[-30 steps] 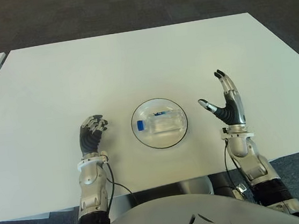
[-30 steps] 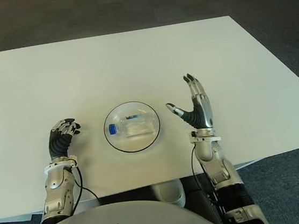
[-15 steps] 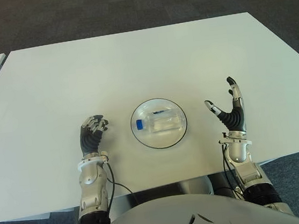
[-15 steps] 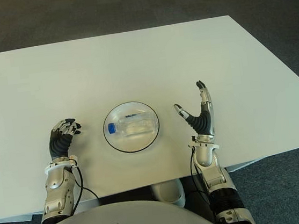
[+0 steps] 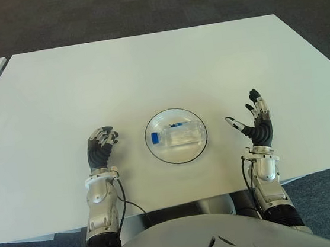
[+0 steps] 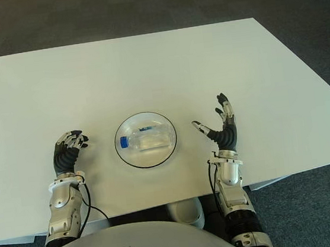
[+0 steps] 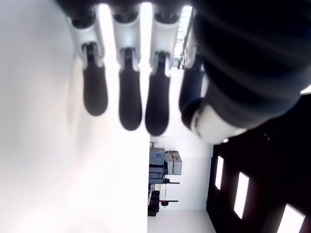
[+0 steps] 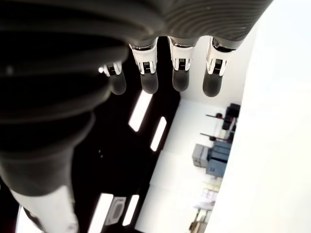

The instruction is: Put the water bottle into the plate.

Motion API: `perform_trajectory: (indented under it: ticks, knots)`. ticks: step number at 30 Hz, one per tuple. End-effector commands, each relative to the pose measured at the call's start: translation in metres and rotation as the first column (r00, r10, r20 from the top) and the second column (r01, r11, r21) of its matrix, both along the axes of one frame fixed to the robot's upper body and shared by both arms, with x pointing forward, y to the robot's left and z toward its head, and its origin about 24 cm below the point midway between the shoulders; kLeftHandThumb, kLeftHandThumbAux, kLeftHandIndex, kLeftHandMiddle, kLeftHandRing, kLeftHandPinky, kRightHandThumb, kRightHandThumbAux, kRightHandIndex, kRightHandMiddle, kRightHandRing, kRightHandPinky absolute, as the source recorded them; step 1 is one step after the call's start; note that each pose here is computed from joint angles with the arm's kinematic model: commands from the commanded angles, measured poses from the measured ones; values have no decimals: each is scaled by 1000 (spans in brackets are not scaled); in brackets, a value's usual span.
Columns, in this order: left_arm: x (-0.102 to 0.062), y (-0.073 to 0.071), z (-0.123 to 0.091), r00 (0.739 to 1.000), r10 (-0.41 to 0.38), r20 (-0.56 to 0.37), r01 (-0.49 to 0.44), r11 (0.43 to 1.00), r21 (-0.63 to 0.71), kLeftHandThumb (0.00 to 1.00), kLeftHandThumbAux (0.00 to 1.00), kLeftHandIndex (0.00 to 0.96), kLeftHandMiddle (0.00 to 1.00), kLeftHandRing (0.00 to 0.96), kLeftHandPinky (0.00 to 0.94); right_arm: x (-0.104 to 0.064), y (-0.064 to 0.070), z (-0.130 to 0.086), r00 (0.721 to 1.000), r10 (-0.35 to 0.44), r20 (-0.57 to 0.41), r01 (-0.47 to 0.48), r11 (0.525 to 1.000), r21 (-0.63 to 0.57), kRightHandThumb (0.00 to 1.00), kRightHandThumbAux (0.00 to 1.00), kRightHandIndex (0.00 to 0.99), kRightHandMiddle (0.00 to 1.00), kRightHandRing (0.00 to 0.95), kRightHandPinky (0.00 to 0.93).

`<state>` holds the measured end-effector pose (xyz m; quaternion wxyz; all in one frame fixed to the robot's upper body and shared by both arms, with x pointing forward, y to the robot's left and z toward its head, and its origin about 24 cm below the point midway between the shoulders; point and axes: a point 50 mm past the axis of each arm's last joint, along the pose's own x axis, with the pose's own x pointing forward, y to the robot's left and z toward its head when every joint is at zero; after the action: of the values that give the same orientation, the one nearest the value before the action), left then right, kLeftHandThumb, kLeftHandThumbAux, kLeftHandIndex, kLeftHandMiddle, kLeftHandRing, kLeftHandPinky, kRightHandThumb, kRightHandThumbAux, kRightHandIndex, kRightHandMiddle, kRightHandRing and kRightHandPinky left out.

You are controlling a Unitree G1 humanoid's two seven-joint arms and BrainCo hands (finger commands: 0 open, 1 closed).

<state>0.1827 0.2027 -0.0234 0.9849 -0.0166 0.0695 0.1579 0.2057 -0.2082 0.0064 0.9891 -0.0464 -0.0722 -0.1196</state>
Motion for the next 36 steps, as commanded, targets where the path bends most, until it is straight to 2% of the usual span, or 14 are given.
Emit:
perform_trajectory:
  ticks: [1,5,9,13,15,22,27,30,33,36]
  knots:
    - [-3,2,-7,999,2,-37,-2,1000,-3,706,715,430,540,508,499,-1,-2,-4,995,81,-61,-72,989,127,454,908,288,258,243,330]
    - [-3,2,-7,999,0,-36,-1,1000,-5,706,715,430,542,509,498,0,-3,-3,989,134,-57,-121,976,180,314,926,332,346,348,414]
    - [-2,2,-7,999,0,-35,0,1000,-3,706,715,429,538,505,497,1,-2,-4,986,154,-57,-140,970,198,240,909,354,391,406,453]
    - [-2,3,-7,999,1,-33,-1,1000,-2,706,715,429,538,504,497,3,1,-4,984,170,-49,-155,962,223,202,893,377,421,447,511]
    - [-2,3,-7,999,3,-33,-3,1000,-2,706,715,429,538,505,496,5,4,-4,984,175,-36,-162,959,232,171,896,418,471,504,566]
    - [-2,3,-7,999,10,-40,-10,1000,-5,706,714,429,541,507,498,9,12,-5,984,176,-14,-167,953,253,145,920,541,573,593,637]
    - [-2,2,-7,999,12,-43,-12,1000,-4,706,714,429,541,508,496,12,17,-9,980,195,-38,-176,940,293,197,918,582,617,634,663]
    - [-2,2,-7,999,13,-41,-13,1000,-3,706,714,429,536,505,495,14,20,-13,975,213,-64,-181,927,329,533,790,483,619,637,656]
    - [-2,2,-6,999,11,-40,-11,1000,1,706,715,429,534,505,494,15,21,-16,968,232,-92,-183,911,370,645,748,451,619,635,647]
    - [-2,3,-6,999,10,-40,-10,1000,2,706,715,429,535,506,493,16,22,-17,959,262,-109,-197,891,408,683,734,440,618,632,644]
